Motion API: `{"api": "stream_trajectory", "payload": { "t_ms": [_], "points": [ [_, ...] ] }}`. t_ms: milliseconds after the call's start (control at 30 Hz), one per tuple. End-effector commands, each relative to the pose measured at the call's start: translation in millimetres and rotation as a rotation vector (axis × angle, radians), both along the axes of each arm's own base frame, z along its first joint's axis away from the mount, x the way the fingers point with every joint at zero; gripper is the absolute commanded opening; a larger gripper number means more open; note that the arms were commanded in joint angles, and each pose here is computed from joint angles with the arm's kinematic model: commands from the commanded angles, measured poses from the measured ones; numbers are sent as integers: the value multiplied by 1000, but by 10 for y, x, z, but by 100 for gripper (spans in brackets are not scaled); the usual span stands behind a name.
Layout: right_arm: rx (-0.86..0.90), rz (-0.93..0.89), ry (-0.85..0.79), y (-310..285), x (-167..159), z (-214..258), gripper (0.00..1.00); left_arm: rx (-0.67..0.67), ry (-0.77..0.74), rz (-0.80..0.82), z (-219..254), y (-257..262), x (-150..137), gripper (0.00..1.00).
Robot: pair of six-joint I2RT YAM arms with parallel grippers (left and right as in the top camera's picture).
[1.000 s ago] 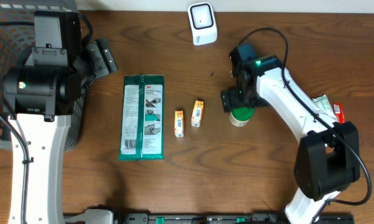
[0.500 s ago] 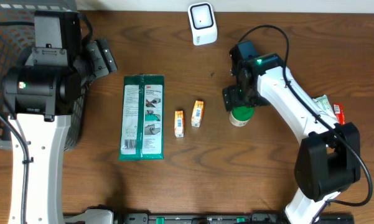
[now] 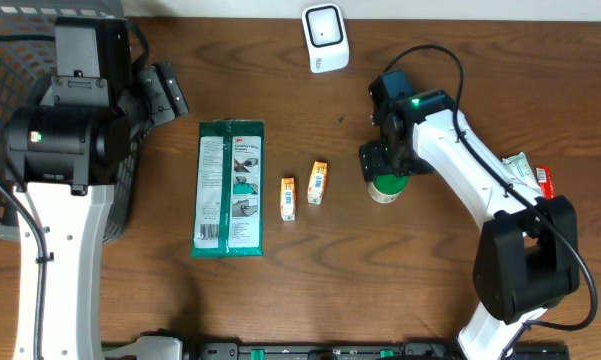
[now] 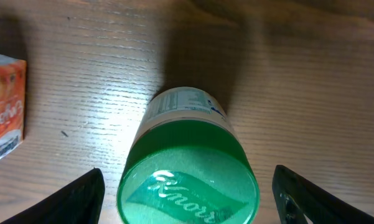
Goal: Scan the item barcode
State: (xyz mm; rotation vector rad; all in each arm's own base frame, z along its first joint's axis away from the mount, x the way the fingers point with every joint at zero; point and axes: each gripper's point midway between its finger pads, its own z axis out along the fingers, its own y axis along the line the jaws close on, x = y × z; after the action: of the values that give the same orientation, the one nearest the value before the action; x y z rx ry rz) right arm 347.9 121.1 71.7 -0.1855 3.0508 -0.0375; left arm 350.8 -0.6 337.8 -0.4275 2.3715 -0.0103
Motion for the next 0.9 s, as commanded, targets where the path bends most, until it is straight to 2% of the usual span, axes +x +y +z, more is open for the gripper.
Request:
{"api": "stream_trajectory", "payload": {
  "t_ms": [0, 300, 533, 867],
  "points": [
    [5, -29, 1, 20, -63, -40, 81, 10, 6, 0, -12, 21, 2, 86],
    [11, -75, 25, -3, -181, -284, 80, 10, 6, 0, -12, 21, 2, 86],
    [37, -73, -5, 37, -136, -383, 72, 10, 6, 0, -12, 21, 2, 86],
    [41, -73, -10, 33, -154, -469, 71, 10, 6, 0, -12, 21, 2, 86]
  ]
}}
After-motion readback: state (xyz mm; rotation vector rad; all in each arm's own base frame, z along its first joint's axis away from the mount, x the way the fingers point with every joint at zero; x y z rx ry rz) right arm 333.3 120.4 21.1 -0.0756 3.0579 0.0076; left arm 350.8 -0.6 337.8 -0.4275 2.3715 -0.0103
